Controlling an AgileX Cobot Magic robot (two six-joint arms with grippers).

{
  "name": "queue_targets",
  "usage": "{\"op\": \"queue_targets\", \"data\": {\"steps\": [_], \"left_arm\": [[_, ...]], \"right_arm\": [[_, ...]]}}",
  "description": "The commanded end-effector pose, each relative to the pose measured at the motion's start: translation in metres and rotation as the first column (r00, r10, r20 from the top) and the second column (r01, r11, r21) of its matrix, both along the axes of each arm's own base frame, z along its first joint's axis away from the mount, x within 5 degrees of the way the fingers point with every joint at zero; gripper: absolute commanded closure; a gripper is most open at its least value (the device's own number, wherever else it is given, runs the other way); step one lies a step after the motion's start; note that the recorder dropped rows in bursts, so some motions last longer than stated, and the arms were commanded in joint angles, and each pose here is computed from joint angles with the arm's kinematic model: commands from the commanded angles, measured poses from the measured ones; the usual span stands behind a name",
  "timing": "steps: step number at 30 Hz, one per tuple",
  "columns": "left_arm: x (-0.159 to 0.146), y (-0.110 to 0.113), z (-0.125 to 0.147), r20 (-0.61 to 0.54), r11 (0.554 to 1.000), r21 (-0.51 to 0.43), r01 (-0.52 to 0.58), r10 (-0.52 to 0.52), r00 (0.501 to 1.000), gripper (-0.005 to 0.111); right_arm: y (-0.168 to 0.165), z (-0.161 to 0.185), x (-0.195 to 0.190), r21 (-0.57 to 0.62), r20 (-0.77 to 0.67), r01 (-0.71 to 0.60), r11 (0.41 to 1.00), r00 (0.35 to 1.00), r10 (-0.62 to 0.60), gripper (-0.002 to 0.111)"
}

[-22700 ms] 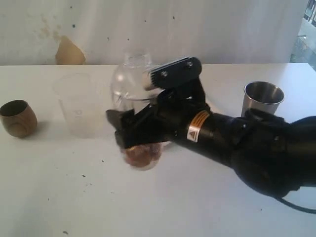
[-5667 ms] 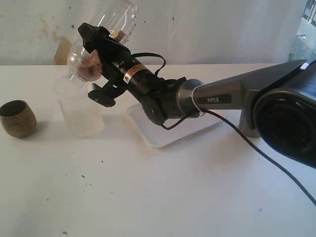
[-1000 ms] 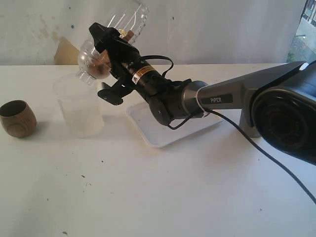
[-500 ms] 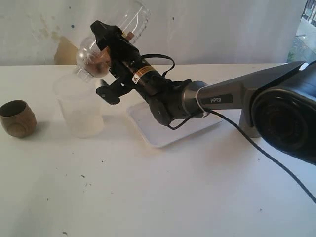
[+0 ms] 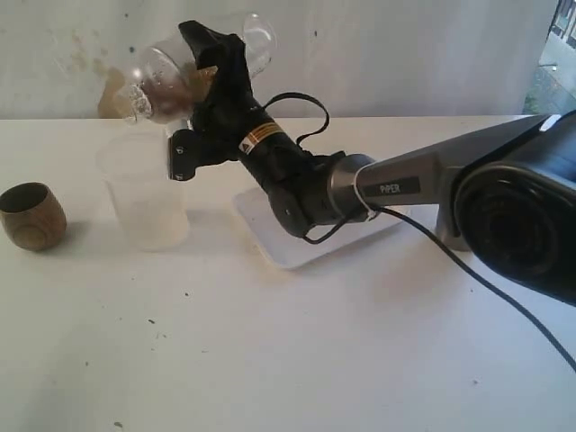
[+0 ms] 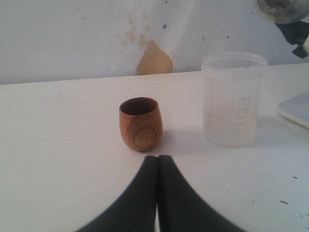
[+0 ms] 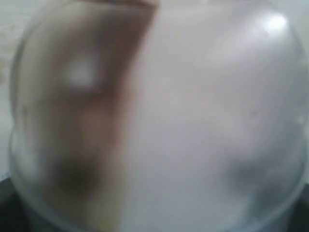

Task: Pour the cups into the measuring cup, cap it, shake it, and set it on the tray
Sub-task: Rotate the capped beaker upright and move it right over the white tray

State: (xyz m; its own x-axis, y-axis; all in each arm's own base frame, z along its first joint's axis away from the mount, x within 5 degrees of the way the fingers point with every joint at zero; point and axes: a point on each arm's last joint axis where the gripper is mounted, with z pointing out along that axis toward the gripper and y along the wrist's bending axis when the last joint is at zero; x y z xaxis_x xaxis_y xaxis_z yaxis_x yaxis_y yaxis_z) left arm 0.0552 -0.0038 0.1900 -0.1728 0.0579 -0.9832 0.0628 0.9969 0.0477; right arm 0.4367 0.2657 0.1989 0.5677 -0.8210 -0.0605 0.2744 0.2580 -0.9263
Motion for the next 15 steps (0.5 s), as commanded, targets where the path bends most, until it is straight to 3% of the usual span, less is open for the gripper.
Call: {"op": "queue_targets", "data": {"steps": [1, 3, 7, 15], "left_arm": [[0.0, 0.0, 0.0, 0.011, 1.0, 0.004, 0.004, -0.004, 1.0, 0.106], [0.0, 0.0, 0.0, 0.011, 1.0, 0.004, 0.004, -0.004, 1.0, 0.106], [0.0, 0.0, 0.0, 0.011, 1.0, 0.004, 0.004, -0.004, 1.0, 0.106], [0.0, 0.0, 0.0, 0.011, 1.0, 0.004, 0.004, -0.004, 1.0, 0.106]], "right_arm": [[0.003, 0.008, -0.014, 0.299, -0.019, -0.14, 0.944, 0.988, 0.153, 0.108], [0.003, 0.001, -0.018, 0.367, -0.081, -0.156, 0.917, 0.977, 0.198, 0.108], [-0.005, -0.007, -0.022, 0.442, -0.16, -0.044, 0.896, 0.979, 0.127, 0.108], [-0.013, -0.019, -0.038, 0.416, -0.23, -0.027, 0.909, 0.964, 0.134, 0.108]]}}
